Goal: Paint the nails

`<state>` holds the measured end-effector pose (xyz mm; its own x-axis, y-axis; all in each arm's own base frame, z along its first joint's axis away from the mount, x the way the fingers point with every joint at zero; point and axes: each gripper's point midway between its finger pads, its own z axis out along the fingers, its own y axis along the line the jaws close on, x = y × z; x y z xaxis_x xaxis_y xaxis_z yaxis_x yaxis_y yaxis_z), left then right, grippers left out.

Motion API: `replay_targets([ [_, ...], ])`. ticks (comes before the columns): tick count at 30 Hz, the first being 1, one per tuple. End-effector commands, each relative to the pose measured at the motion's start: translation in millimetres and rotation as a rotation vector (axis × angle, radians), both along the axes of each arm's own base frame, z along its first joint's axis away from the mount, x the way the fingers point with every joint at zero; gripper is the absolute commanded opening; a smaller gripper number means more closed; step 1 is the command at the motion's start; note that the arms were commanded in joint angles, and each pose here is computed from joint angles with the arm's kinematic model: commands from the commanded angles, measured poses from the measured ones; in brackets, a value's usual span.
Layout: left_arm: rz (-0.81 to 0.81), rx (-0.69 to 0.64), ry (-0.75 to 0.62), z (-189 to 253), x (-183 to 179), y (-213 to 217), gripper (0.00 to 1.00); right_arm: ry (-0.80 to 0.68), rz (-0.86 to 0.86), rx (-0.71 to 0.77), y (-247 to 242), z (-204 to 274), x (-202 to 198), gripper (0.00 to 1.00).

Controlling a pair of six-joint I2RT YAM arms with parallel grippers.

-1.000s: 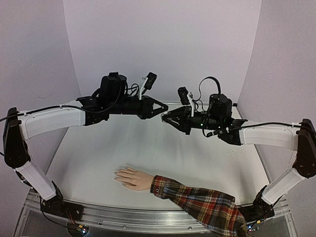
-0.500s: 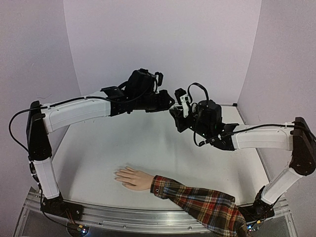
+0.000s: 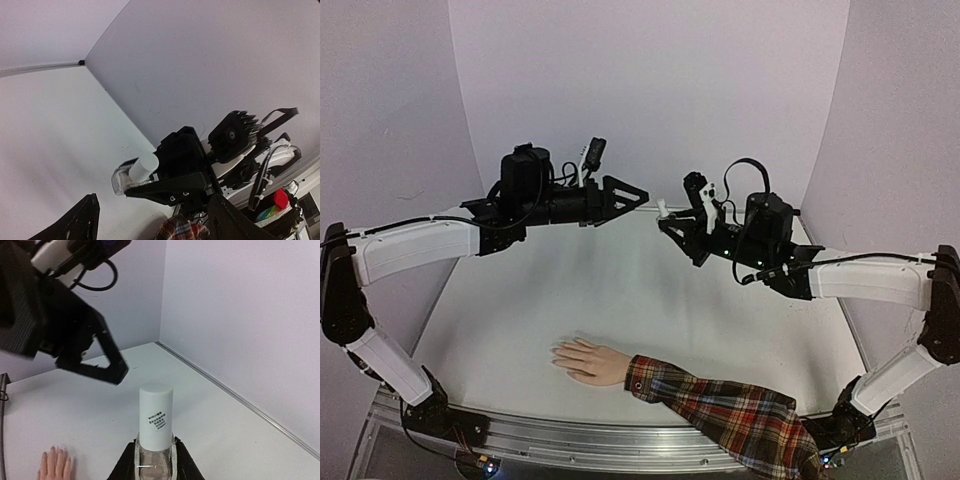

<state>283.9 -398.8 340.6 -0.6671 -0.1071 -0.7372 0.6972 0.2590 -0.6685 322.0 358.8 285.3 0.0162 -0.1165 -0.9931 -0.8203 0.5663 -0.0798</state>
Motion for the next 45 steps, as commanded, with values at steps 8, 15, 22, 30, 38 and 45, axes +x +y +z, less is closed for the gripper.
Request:
replay_targets([
  [8,-0.292,-0.079,-0.19,36,-25,-22,0.64,0.022,0.309,0.137,16,44,-39,0.0],
  [15,-0.295,-0.072,-0.195,34,-24,-24,0.41,0.029,0.282,0.144,17,45,-32,0.0],
  [22,-0.245,-0.029,-0.203,32,-17,-32,0.17,0.056,0.269,0.156,20,44,-26,0.0],
  [30,0.111,0.182,-0.194,11,22,-36,0.0,0.054,-0.054,0.176,2,44,14,0.0],
  [38,0.53,0.308,-0.003,-7,42,-39,0.0,-0.131,-0.698,-0.067,-18,35,45,0.0],
  [45,0.07,0.04,-0.042,34,-14,-52,0.39,-0.113,-0.285,0.0,15,36,12,0.0],
])
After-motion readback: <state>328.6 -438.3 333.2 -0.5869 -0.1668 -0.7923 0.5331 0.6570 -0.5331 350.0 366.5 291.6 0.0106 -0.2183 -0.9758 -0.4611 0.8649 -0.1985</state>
